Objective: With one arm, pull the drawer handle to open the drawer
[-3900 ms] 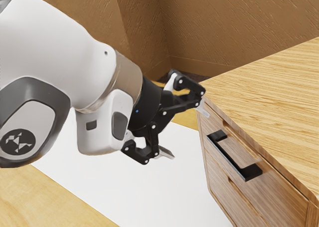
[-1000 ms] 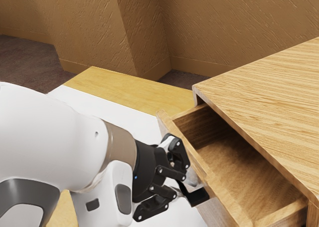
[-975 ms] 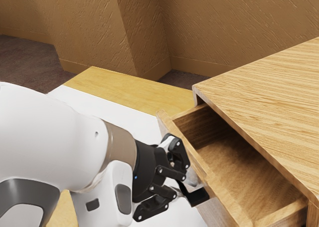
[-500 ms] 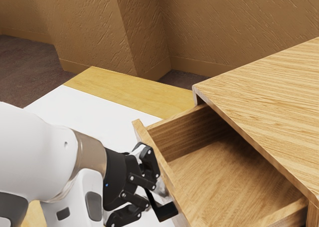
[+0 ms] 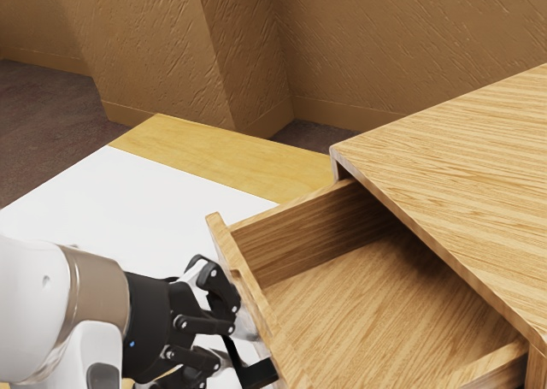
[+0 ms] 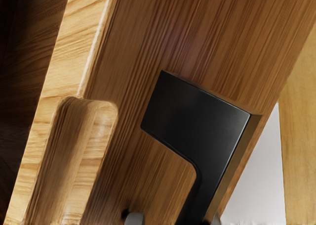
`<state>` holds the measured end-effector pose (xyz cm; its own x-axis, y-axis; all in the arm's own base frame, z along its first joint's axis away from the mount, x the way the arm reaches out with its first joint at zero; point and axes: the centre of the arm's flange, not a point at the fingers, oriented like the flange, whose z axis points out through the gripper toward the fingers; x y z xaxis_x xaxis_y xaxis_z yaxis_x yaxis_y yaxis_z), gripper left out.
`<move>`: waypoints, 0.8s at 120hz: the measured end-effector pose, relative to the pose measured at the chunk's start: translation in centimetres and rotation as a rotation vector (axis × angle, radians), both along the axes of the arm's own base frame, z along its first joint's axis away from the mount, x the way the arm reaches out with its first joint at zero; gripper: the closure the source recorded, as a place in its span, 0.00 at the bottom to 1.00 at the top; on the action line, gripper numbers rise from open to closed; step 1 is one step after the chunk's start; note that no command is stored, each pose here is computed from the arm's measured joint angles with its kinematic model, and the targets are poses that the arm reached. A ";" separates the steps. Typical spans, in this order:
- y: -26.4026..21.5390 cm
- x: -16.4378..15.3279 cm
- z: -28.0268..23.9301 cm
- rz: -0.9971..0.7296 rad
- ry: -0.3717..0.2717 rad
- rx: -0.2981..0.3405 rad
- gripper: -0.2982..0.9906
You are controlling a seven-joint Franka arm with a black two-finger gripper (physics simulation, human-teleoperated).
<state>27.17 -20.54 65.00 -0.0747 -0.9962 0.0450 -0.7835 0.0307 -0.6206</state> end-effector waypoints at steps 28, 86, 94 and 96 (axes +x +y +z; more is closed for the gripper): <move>0.8 -0.8 -0.7 0.015 -0.005 0.006 0.77; 0.7 -3.5 -0.1 0.012 -0.030 0.024 0.77; 0.8 -3.6 -0.2 0.013 -0.024 0.026 0.76; 0.8 -3.5 -0.3 0.013 -0.022 0.026 0.76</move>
